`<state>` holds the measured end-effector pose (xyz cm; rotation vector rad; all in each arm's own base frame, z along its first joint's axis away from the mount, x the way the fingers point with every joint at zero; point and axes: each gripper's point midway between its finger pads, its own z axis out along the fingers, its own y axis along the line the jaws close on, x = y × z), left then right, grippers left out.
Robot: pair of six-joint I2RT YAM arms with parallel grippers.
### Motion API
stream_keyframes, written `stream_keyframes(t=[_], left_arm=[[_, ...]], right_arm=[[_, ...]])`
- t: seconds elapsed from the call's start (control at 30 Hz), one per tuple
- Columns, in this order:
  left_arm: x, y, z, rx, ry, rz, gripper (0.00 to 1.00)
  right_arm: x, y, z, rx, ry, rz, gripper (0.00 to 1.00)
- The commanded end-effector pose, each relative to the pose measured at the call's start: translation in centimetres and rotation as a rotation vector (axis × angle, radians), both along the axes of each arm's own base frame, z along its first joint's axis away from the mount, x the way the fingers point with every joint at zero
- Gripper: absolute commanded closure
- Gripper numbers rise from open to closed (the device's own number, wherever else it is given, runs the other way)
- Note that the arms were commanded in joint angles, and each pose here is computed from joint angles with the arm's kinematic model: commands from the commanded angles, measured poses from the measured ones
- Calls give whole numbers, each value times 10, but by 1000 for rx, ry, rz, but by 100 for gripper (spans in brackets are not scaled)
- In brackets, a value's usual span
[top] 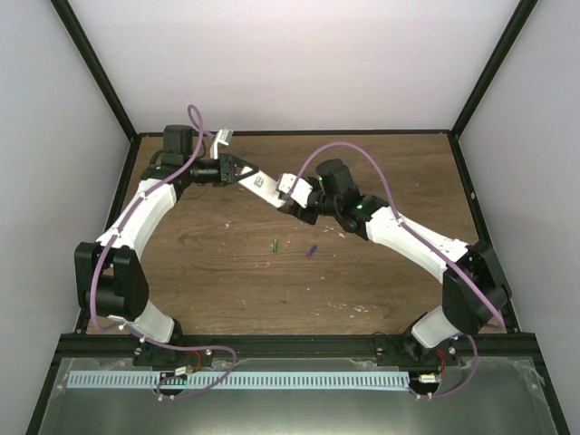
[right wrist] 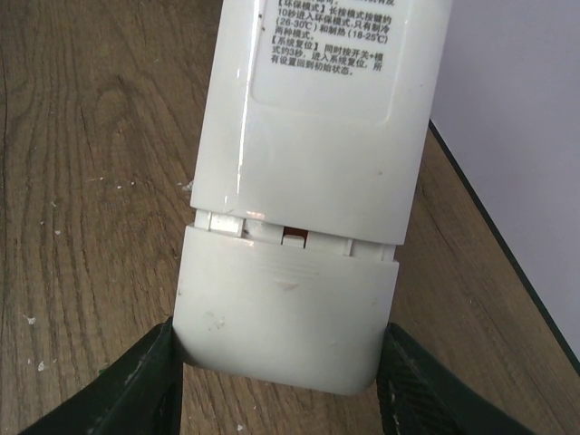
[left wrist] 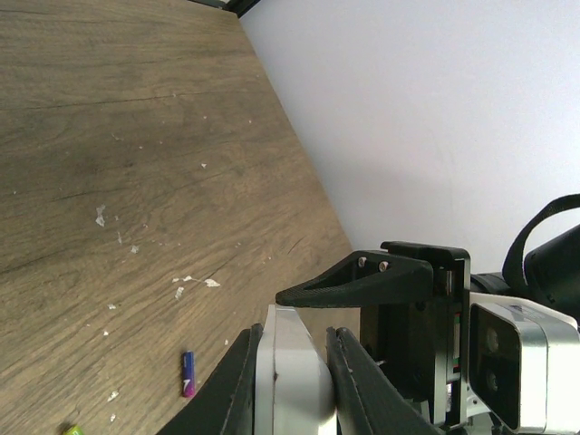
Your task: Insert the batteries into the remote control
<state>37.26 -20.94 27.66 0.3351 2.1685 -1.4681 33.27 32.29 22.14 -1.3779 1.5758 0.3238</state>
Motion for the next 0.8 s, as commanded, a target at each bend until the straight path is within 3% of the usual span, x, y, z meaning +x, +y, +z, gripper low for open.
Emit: stream_keyframes(t=[0.0, 0.23, 0.77], left_arm=[[5, -2, 10, 4, -40, -6, 100], [8, -1, 10, 18, -44, 8, 100], [12, 7, 7, 71, -46, 47, 100]], right_arm=[[8, 1, 12, -1, -27, -12, 67], [8, -1, 5, -22, -17, -17, 72], [10, -6, -27, -88, 41, -40, 72]])
